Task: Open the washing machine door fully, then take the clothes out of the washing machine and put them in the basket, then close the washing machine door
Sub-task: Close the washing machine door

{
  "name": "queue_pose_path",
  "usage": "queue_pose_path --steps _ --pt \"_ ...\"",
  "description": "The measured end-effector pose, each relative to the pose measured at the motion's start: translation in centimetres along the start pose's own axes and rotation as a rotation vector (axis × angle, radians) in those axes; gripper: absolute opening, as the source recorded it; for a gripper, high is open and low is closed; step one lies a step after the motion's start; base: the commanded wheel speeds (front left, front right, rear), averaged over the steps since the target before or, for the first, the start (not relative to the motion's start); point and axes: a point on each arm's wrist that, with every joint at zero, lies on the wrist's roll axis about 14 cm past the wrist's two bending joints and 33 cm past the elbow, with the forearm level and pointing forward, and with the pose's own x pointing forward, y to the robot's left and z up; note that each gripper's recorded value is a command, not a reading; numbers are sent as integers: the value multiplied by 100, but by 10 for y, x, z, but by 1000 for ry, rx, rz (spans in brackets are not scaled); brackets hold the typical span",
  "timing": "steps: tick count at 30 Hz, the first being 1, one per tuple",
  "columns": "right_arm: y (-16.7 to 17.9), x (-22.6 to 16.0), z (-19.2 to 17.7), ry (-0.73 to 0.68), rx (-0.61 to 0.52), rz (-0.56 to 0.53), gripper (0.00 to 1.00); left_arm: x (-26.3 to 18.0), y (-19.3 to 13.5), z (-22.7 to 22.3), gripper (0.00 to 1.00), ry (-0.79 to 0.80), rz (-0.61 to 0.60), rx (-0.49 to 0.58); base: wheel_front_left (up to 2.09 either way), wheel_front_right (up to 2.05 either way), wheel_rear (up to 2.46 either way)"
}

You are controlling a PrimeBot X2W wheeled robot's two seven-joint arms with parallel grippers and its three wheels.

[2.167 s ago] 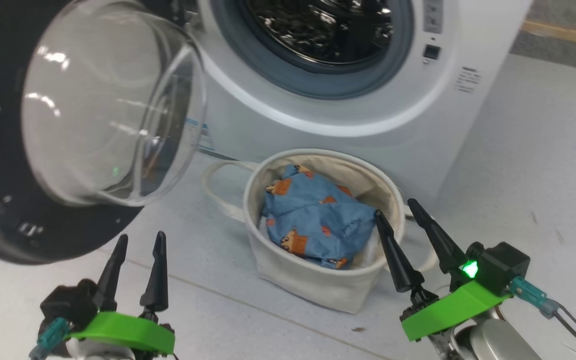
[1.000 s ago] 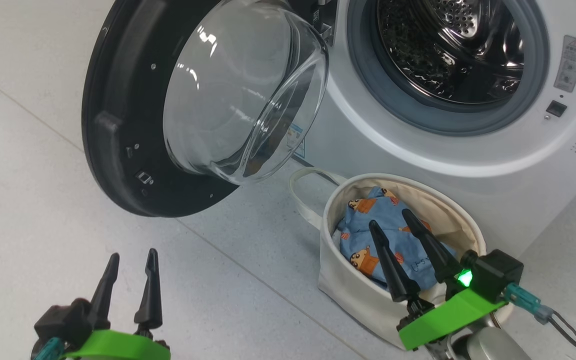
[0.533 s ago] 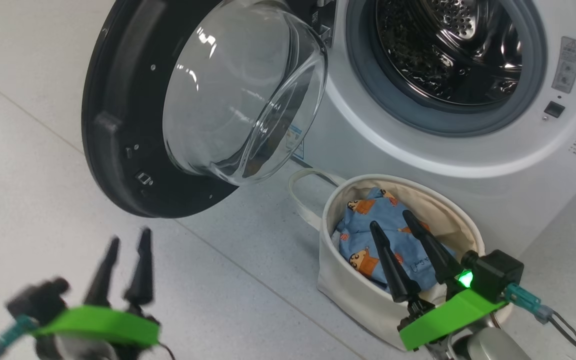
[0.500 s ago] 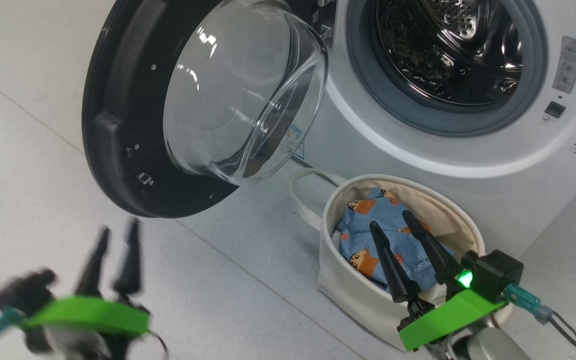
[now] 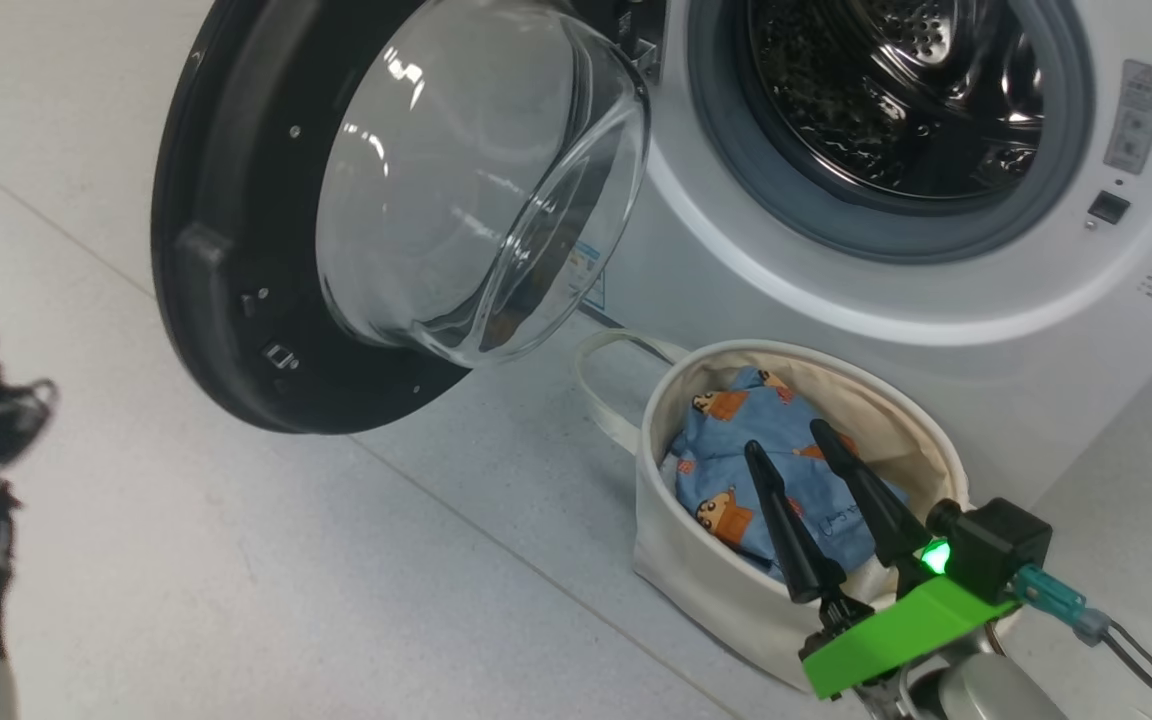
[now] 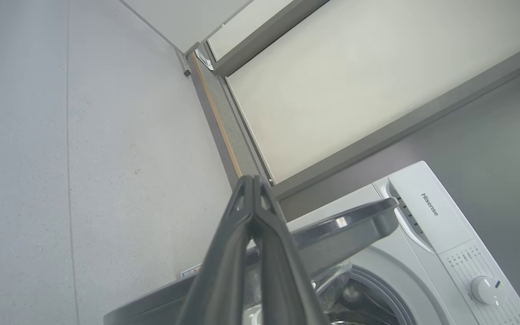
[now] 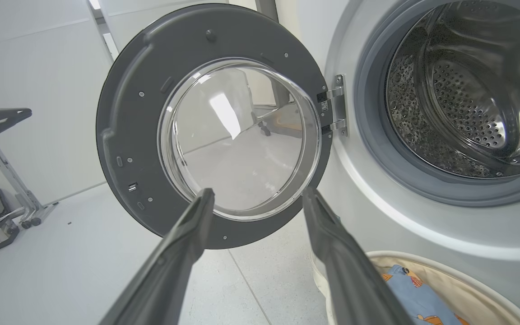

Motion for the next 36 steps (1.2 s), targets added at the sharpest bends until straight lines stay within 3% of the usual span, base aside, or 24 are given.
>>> queue_pose_path --steps 7,15,26,32,36 --pt "-15 -7 0 9 -5 -43 100 35 13 -7 0 73 76 -204 0 0 0" --pt "-38 -20 -1 33 -23 -96 100 61 7 -62 0 285 95 -332 0 0 0" --pt "-46 -29 10 27 -52 -127 100 52 25 -109 0 538 175 -307 0 0 0" --pt "-43 -29 14 22 -61 -124 100 39 14 -121 0 657 130 -280 0 0 0" --pt "-37 -30 11 28 -57 -114 100 30 -10 -133 0 721 56 -268 0 0 0"
